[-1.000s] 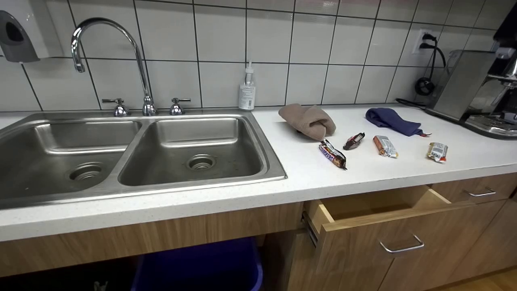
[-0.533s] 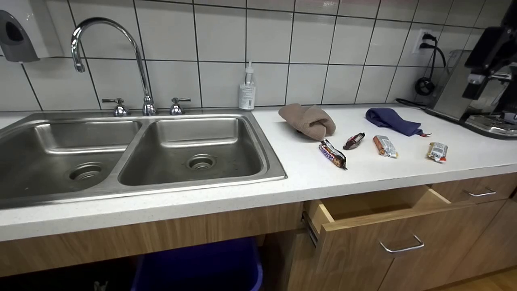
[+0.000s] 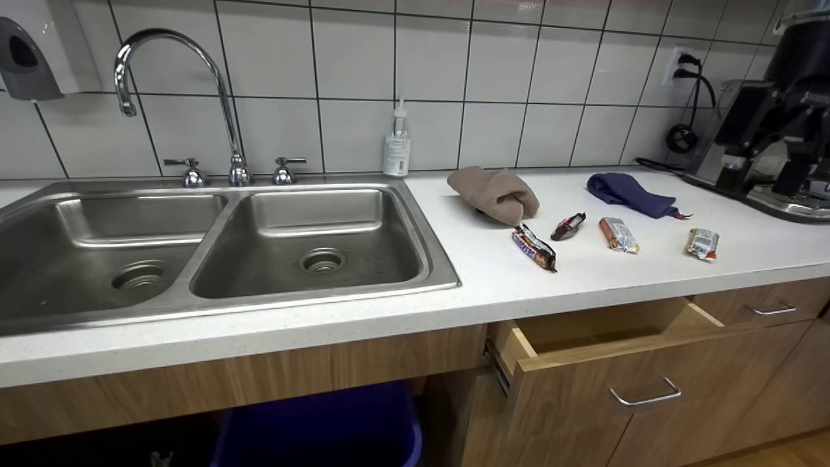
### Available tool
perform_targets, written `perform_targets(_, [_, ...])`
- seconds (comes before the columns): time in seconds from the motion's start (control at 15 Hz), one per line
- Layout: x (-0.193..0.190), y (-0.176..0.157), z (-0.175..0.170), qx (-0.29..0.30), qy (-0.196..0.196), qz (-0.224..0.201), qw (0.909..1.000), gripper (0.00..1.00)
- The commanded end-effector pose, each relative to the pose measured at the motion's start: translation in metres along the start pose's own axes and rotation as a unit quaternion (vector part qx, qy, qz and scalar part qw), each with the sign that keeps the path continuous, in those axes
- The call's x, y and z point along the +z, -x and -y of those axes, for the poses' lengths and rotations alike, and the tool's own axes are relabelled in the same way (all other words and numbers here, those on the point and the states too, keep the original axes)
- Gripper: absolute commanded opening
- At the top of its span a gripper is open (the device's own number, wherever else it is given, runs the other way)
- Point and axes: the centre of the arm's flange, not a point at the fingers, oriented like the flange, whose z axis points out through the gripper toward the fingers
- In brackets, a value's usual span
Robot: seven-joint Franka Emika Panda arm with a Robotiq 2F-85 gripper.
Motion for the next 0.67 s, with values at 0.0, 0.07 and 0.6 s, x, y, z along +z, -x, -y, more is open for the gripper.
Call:
perform_targets(0.0, [0.019, -0.007, 0.007, -0.001, 0.012, -0.016, 0.9998, 1.00])
perform_targets(0.07, [0.024, -0.007, 0.007, -0.002, 0.016, -0.019, 0.9997, 1.00])
perform_targets(0.6, [0.065, -0.009, 0.012, -0.006, 0.026, -0.039, 0.9989, 1.00])
